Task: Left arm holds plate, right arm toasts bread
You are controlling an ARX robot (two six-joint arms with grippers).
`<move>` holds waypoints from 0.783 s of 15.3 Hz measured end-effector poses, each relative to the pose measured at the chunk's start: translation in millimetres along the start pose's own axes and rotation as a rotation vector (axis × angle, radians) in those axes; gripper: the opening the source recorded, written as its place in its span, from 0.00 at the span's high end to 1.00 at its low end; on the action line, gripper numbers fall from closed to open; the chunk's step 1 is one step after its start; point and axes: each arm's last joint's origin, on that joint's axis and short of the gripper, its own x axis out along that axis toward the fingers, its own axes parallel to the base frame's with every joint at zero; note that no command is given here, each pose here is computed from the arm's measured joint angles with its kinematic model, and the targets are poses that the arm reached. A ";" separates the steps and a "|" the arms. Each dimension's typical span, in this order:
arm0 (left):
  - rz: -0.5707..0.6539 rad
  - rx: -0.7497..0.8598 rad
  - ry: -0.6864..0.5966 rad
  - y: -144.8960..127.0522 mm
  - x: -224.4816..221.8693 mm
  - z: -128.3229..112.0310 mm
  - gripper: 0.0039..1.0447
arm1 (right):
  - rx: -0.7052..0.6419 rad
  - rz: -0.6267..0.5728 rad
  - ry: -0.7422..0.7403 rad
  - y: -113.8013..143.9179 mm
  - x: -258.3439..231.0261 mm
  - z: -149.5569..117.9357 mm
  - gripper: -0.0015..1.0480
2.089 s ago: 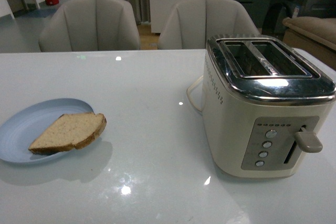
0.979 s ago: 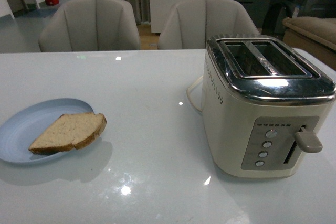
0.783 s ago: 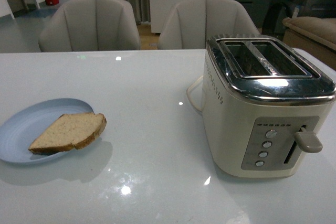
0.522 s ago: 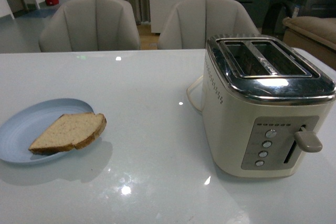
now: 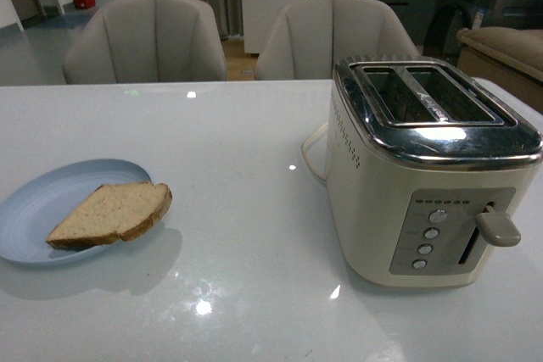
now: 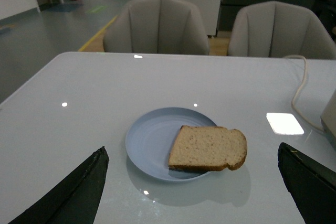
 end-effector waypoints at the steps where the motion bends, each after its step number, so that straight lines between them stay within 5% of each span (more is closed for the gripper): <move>1: -0.021 0.018 0.011 3.3 10.8 -1.3 0.06 | 0.000 0.000 0.000 0.0 0.0 0.0 0.06; 6: -0.100 0.103 0.090 31.7 115.8 12.1 0.06 | 0.000 0.000 0.001 0.0 0.0 -0.1 0.06; 12: -0.103 0.132 0.380 64.3 244.8 -40.3 0.06 | 0.000 0.000 0.001 0.0 0.0 -0.1 0.06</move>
